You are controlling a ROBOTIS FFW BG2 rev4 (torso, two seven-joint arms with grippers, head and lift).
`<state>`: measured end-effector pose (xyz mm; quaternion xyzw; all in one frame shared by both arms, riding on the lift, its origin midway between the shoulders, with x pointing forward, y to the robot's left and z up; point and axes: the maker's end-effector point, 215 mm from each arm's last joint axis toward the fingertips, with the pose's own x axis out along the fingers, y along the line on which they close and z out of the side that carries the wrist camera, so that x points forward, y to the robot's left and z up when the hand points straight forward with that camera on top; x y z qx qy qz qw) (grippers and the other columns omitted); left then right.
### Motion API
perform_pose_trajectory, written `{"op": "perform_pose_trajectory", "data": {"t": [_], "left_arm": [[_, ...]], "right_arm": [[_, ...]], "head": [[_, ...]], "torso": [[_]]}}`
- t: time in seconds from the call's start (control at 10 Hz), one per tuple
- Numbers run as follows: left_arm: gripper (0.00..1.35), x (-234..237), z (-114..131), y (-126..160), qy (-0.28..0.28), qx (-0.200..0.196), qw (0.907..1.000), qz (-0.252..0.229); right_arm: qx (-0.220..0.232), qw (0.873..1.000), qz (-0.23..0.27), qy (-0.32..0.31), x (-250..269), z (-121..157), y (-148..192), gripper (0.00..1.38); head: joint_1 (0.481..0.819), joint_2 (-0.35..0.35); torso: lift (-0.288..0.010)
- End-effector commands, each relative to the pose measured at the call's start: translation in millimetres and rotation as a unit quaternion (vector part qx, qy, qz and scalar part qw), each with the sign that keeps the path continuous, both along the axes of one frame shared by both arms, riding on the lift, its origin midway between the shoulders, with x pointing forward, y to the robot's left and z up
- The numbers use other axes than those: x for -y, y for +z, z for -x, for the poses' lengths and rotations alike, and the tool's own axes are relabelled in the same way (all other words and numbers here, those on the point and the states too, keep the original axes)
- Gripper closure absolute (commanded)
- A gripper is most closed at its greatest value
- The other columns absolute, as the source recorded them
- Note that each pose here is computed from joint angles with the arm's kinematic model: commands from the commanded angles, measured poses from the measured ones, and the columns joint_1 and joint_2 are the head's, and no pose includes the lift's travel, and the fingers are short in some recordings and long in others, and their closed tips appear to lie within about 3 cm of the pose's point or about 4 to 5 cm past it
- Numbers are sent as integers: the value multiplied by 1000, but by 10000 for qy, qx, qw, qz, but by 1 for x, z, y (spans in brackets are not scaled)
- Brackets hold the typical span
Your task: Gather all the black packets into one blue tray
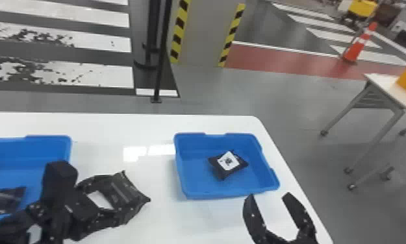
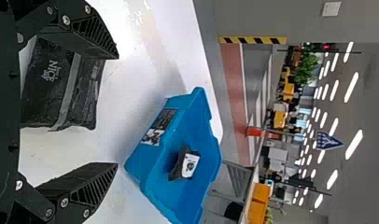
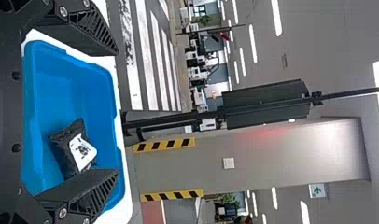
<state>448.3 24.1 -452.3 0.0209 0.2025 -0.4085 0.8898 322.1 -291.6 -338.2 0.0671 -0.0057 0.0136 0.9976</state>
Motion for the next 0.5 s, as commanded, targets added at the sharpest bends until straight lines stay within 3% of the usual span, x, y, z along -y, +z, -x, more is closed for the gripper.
{"op": "perform_pose_trajectory", "data": {"t": [0.0,0.4], "left_arm": [[223,5,-3,-5,-72,-37,9998,-161],[222,-1,-26,-27,-18,-126,9983,-572]], "right_arm": [[-4,10000,-20,-7,0,0,-1,130],[-20,9999,-103,-20,0,1,-3,130]], "head": [[695,-350],[695,-350]], "torso": [[-110],[-110]]}}
